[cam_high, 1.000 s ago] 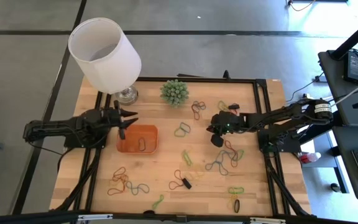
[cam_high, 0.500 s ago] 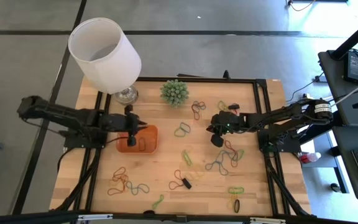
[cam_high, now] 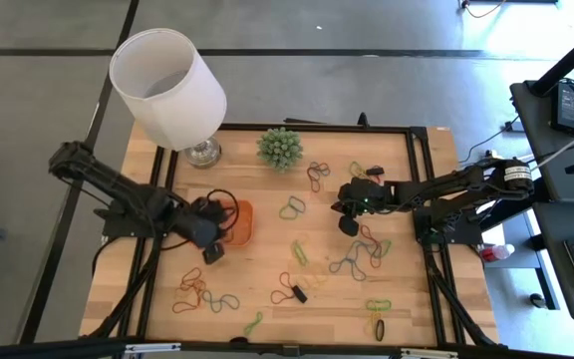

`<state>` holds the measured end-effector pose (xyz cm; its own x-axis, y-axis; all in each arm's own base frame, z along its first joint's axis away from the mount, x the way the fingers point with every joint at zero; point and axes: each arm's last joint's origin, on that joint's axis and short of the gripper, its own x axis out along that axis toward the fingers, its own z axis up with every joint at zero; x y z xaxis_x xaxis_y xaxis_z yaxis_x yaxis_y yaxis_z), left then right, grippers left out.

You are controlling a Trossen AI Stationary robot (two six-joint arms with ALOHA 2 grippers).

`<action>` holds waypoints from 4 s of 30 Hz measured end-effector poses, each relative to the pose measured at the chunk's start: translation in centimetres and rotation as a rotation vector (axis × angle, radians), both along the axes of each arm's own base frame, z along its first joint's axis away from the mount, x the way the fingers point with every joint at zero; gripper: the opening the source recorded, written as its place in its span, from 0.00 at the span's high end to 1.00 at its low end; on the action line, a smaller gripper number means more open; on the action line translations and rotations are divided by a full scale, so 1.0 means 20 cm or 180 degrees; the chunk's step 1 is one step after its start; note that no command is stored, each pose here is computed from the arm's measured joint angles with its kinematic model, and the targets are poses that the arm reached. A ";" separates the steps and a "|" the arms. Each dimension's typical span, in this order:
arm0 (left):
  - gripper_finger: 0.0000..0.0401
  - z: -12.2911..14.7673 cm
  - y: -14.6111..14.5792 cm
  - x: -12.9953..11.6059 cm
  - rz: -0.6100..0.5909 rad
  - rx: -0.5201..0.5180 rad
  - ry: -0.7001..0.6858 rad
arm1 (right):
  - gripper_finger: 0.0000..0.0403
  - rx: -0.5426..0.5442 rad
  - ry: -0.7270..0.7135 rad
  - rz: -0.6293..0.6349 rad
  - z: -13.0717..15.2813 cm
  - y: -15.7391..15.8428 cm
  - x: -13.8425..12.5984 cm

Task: Pick and place rubber bands into bin
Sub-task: Put the red rubber band into the orange bin

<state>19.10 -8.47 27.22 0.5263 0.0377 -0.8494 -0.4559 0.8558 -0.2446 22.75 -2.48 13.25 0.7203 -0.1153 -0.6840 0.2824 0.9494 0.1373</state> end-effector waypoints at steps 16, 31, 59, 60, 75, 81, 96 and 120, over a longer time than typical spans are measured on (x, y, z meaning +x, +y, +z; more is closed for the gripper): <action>0.98 -0.09 -0.22 -0.15 0.0828 -0.0591 0.0594 | 0.98 -0.0064 0.0011 0.0061 0.00 0.00 0.00; 0.98 -0.30 -0.40 -0.16 0.1208 -0.0267 0.1187 | 0.98 -0.0124 -0.0024 0.0112 0.00 0.00 0.00; 0.71 -0.60 -0.50 -0.09 0.1582 0.0216 0.1718 | 0.98 -0.0121 -0.0064 0.0105 0.01 0.00 0.01; 0.71 -0.61 -0.50 -0.09 0.1539 0.0240 0.1734 | 0.98 -0.0119 -0.0064 0.0103 0.01 0.00 0.01; 0.83 -0.66 -0.49 -0.11 0.1407 0.0267 0.1977 | 0.98 -0.0114 -0.0066 0.0098 0.01 0.00 0.01; 0.88 -0.73 -0.47 -0.14 0.1445 0.0054 0.1984 | 0.98 -0.0115 -0.0066 0.0098 0.01 0.00 0.01; 0.89 -0.60 -0.46 -0.13 0.1476 -0.0111 0.1782 | 0.98 -0.0113 -0.0073 0.0096 0.01 0.00 0.01; 0.72 -0.69 -0.44 -0.15 0.1582 -0.0272 0.1569 | 0.98 -0.0066 -0.0075 0.0053 0.01 0.00 0.01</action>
